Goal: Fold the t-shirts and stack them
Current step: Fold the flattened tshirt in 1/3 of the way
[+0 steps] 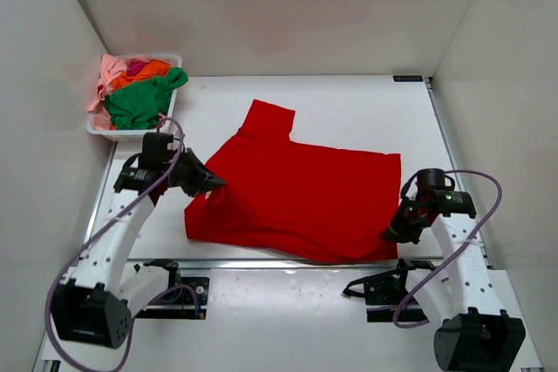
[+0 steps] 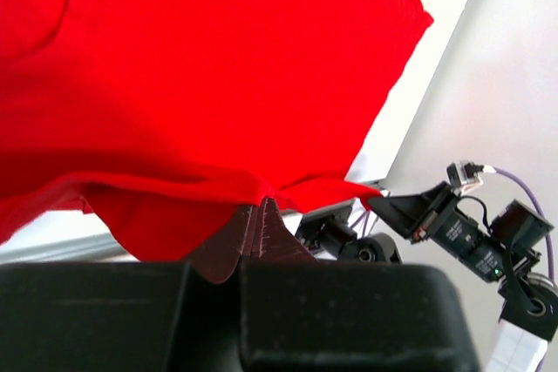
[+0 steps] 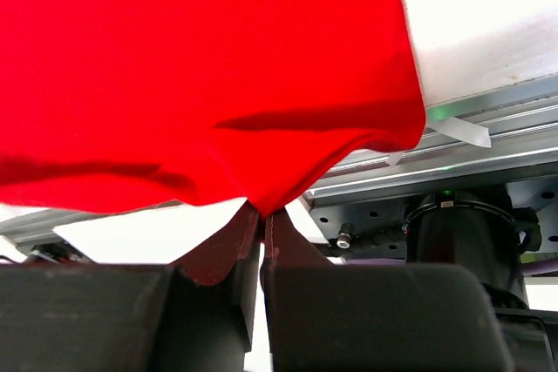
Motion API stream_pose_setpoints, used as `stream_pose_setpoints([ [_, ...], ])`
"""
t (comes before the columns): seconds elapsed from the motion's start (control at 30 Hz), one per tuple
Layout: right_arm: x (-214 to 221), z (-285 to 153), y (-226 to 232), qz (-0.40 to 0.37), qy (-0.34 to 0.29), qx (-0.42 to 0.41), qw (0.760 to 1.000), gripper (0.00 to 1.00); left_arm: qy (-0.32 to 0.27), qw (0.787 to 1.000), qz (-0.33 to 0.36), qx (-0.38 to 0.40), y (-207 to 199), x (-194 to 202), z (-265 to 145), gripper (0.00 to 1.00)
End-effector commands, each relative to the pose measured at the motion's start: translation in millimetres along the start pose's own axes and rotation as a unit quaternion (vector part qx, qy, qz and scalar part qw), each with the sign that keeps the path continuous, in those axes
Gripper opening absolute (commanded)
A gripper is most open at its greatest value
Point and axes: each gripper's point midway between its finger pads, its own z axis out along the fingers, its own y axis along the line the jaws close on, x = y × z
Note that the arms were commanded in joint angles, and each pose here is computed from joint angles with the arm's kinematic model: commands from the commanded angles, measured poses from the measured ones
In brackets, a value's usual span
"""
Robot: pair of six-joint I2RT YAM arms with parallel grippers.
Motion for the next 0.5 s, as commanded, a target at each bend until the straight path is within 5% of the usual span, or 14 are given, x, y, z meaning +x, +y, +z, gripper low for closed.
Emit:
stream_pose_setpoints([
  [0.0, -5, -7, 3, 0.007, 0.006, -0.005, 1.000, 0.00, -0.026, 0.999, 0.026, 0.009, -15, -28, 5, 0.00],
  [0.47, -8, 4, -15, 0.059, 0.029, 0.009, 0.998, 0.00, -0.029, 0.999, 0.020, -0.020, -12, -62, 30, 0.00],
])
